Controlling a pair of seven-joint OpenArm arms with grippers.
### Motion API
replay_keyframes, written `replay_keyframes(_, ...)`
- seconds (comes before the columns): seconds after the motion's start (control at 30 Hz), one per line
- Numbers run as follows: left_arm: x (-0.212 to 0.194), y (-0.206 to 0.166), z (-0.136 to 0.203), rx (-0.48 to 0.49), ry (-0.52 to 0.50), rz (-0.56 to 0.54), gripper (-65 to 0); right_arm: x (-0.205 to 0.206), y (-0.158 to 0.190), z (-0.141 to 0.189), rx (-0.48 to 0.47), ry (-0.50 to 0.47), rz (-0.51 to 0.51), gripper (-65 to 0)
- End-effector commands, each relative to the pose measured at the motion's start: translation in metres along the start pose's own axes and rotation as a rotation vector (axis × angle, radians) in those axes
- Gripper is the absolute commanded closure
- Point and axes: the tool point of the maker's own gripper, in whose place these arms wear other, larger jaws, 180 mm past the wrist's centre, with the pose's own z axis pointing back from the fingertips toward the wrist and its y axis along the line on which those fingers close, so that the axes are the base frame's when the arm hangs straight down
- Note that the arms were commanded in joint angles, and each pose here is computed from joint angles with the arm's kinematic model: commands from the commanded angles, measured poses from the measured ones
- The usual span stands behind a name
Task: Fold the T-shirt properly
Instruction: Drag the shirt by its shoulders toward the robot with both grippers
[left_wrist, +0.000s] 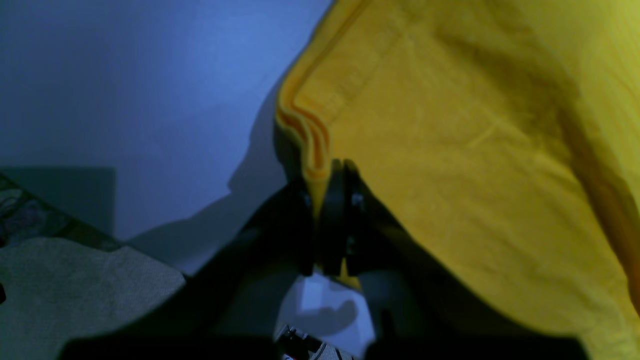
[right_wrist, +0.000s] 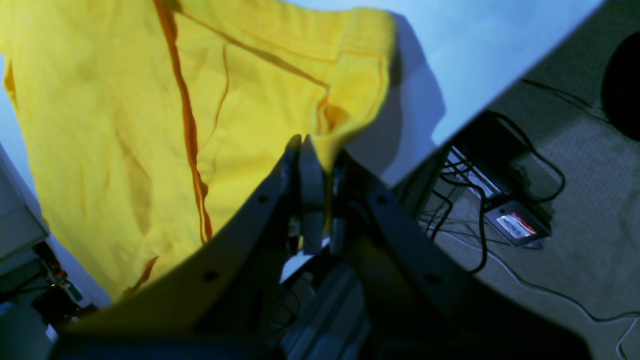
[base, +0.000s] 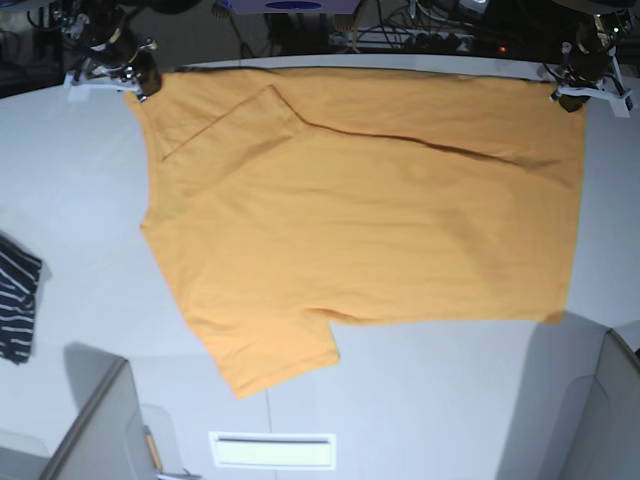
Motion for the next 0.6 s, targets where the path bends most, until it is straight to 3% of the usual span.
replay_keyframes(0.0, 0.006, 0.004, 0.006, 0.009, -0.011, -0.021, 0.0, 0.005, 0.002, 0.005, 0.012, -0.016, 0.015, 0.0)
replay_keyframes(0.57, 0.015, -0.007, 0.013, -0.013, -0.039, -0.057, 0.0, 0.002, -0.002, 0.006, 0.0, -0.01, 0.013, 0.0)
